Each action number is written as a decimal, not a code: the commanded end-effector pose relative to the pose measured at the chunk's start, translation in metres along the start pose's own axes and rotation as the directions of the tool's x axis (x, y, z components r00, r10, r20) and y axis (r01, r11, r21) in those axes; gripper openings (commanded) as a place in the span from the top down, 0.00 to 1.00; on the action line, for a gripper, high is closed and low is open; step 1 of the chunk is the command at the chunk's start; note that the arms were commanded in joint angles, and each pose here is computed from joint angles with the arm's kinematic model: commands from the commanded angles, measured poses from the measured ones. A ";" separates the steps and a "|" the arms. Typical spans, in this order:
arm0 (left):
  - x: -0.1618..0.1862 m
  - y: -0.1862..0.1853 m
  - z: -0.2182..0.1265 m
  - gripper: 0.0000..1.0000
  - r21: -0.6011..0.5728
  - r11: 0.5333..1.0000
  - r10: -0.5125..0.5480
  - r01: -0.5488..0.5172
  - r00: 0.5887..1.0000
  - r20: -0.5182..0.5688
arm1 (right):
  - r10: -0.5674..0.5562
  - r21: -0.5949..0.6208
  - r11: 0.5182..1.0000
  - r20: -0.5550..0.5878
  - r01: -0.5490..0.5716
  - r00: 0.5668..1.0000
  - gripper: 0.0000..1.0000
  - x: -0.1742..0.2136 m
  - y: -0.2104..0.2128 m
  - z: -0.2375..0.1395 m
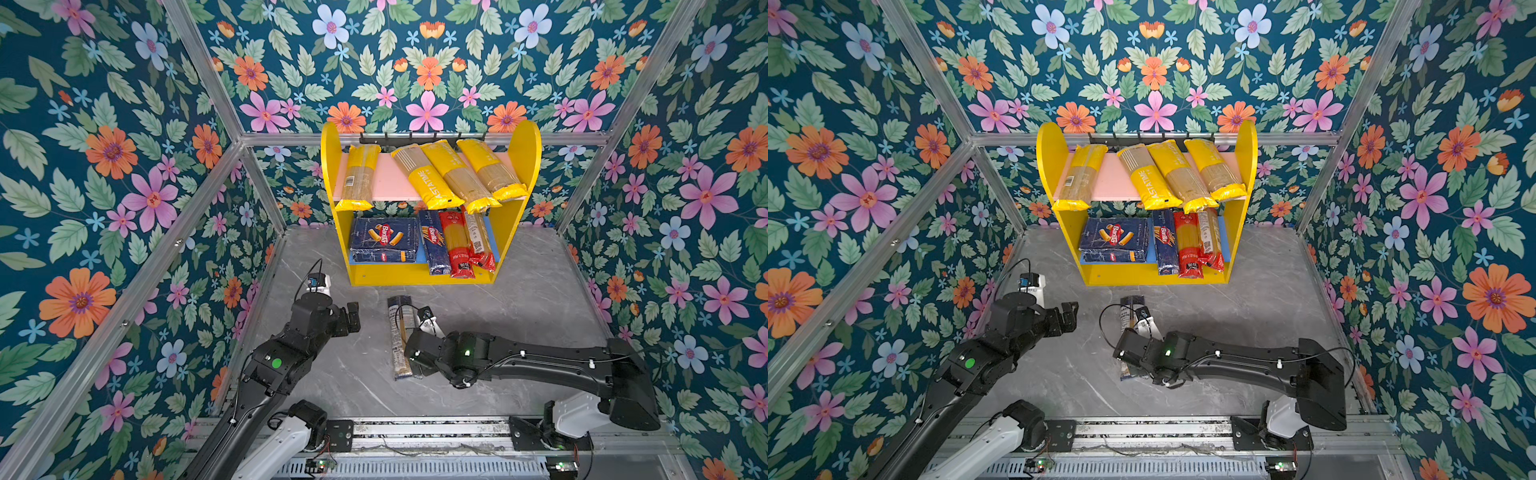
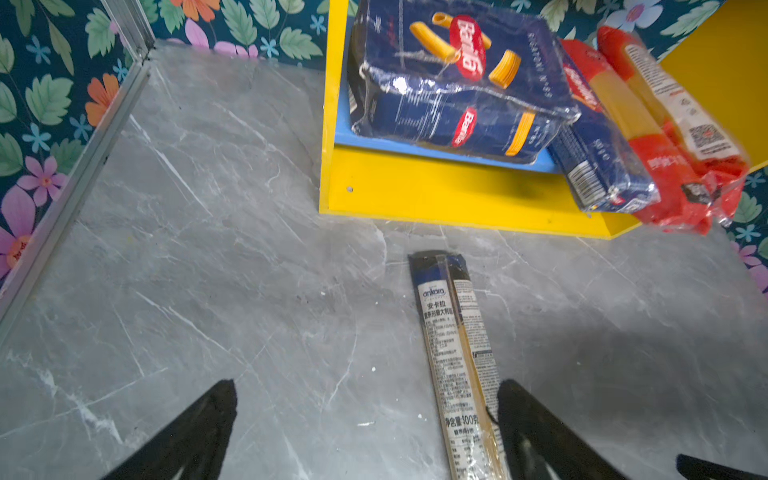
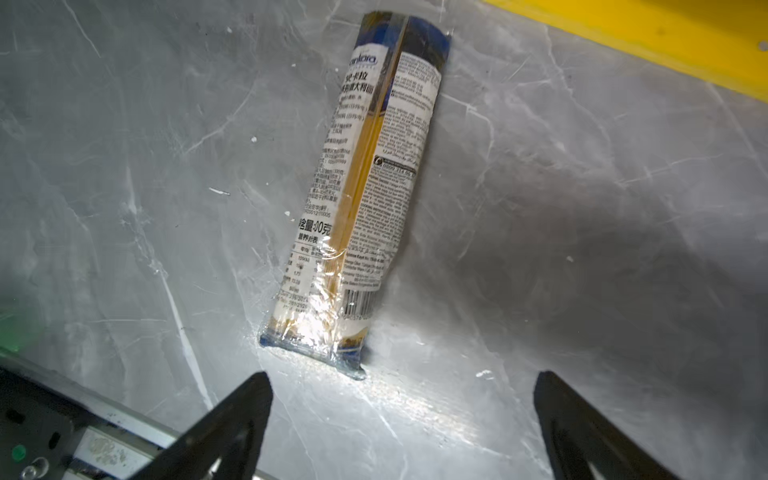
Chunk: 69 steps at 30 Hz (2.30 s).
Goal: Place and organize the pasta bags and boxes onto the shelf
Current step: 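Open and withdraw the left gripper while the right gripper lowers toward the ankara pack, then grasp the ankara spaghetti pack's end with the right gripper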
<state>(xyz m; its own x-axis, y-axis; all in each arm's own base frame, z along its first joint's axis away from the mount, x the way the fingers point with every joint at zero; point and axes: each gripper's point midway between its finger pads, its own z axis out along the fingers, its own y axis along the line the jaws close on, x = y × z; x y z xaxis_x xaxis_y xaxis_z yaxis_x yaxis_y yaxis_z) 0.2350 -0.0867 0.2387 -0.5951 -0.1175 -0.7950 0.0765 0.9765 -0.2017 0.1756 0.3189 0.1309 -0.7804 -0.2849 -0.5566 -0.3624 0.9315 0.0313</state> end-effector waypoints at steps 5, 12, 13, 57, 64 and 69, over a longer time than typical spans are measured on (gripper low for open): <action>0.013 0.004 -0.011 0.00 0.043 0.995 -0.091 0.090 0.996 0.025 | 0.042 -0.057 0.997 -0.004 -0.042 0.999 0.01 0.010 0.036 0.023; 0.017 0.010 -0.010 0.01 0.021 0.988 -0.151 0.150 0.988 0.031 | 0.020 -0.052 0.998 -0.026 -0.021 0.999 0.01 0.020 0.047 0.046; 0.019 0.010 -0.008 0.01 0.025 0.987 -0.160 0.159 0.987 0.026 | 0.017 -0.050 0.999 -0.027 -0.018 0.999 0.01 0.020 0.048 0.047; 0.098 0.056 0.066 0.01 -0.209 0.939 -0.276 0.272 0.961 0.008 | 0.040 -0.155 0.988 0.122 -0.020 0.992 0.01 0.032 0.043 0.074; 0.112 0.052 0.074 0.02 -0.201 0.948 -0.256 0.248 0.967 -0.014 | 0.043 -0.140 0.990 0.119 -0.026 0.992 0.01 0.035 0.048 0.090; 0.116 0.050 0.078 0.02 -0.193 0.952 -0.246 0.238 0.969 -0.014 | 0.039 -0.116 0.993 0.118 -0.025 0.992 0.01 0.034 0.050 0.095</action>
<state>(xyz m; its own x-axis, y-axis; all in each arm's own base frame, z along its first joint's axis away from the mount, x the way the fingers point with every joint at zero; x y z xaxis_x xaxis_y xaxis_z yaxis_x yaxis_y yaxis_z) 0.2275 -0.0645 0.0892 -0.6287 -0.3446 -0.6972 -0.2252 0.9387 -0.2609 0.1747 0.3746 0.0319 -0.7416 -0.2317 -0.6295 -0.4093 0.8998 0.1511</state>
